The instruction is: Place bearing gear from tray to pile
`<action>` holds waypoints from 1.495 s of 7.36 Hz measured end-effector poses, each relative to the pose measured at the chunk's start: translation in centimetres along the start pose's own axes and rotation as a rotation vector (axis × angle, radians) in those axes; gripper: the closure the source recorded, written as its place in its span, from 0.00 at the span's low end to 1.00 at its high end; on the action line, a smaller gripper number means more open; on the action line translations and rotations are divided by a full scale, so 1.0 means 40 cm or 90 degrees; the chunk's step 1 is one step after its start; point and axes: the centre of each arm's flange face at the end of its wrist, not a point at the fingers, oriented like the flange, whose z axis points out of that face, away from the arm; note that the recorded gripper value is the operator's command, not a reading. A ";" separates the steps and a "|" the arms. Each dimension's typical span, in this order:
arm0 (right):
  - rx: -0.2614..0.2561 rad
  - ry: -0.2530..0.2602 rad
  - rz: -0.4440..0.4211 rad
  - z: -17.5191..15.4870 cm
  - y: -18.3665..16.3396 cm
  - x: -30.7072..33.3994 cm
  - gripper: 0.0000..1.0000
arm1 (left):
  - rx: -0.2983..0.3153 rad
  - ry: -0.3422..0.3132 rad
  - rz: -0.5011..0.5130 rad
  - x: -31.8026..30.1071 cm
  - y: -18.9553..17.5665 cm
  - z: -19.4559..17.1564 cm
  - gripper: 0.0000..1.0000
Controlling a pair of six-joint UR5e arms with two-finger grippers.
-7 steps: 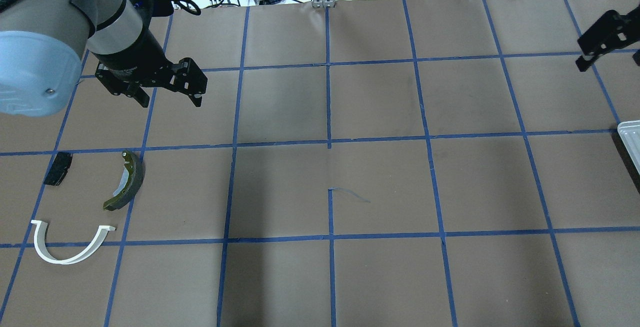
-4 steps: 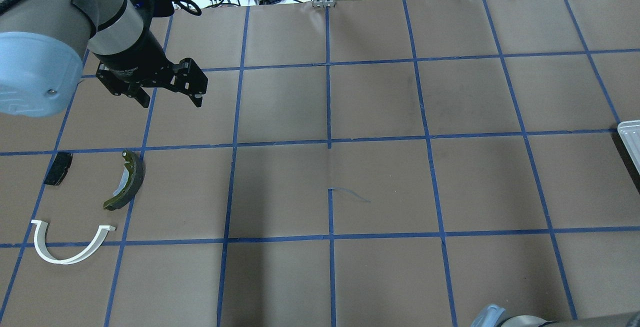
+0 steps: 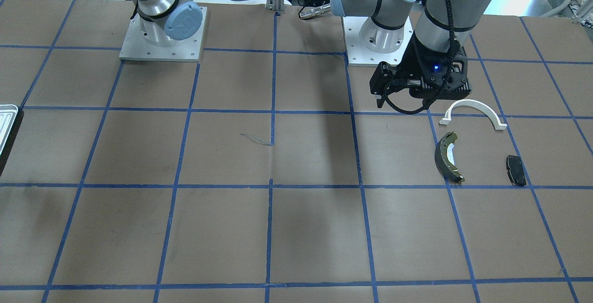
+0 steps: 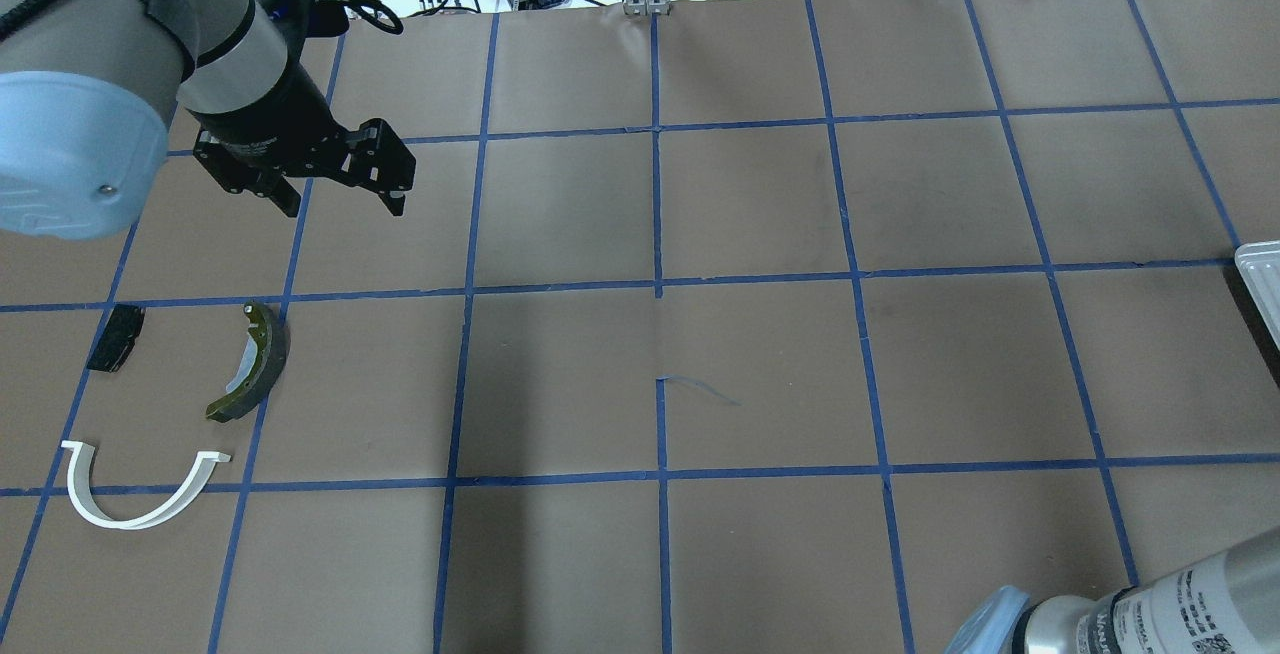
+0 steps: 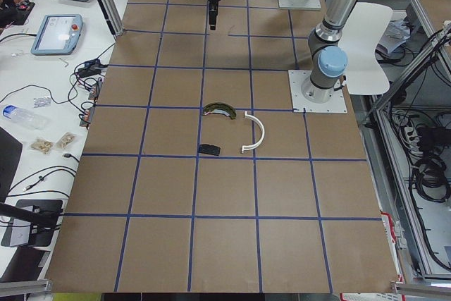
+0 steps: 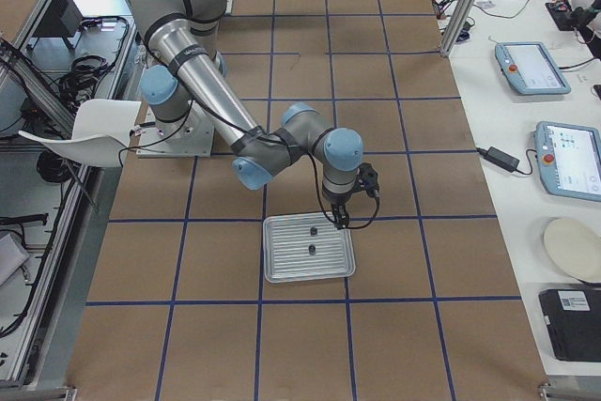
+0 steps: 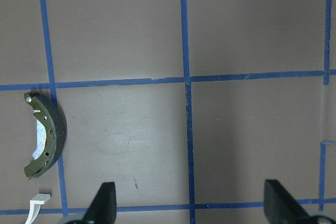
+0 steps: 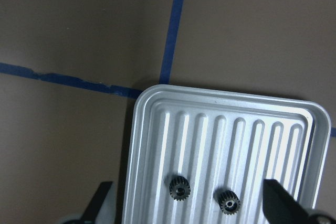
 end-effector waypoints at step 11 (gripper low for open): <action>-0.061 -0.009 0.029 0.235 0.099 0.009 0.69 | 0.018 -0.001 -0.001 -0.001 -0.010 -0.001 0.00</action>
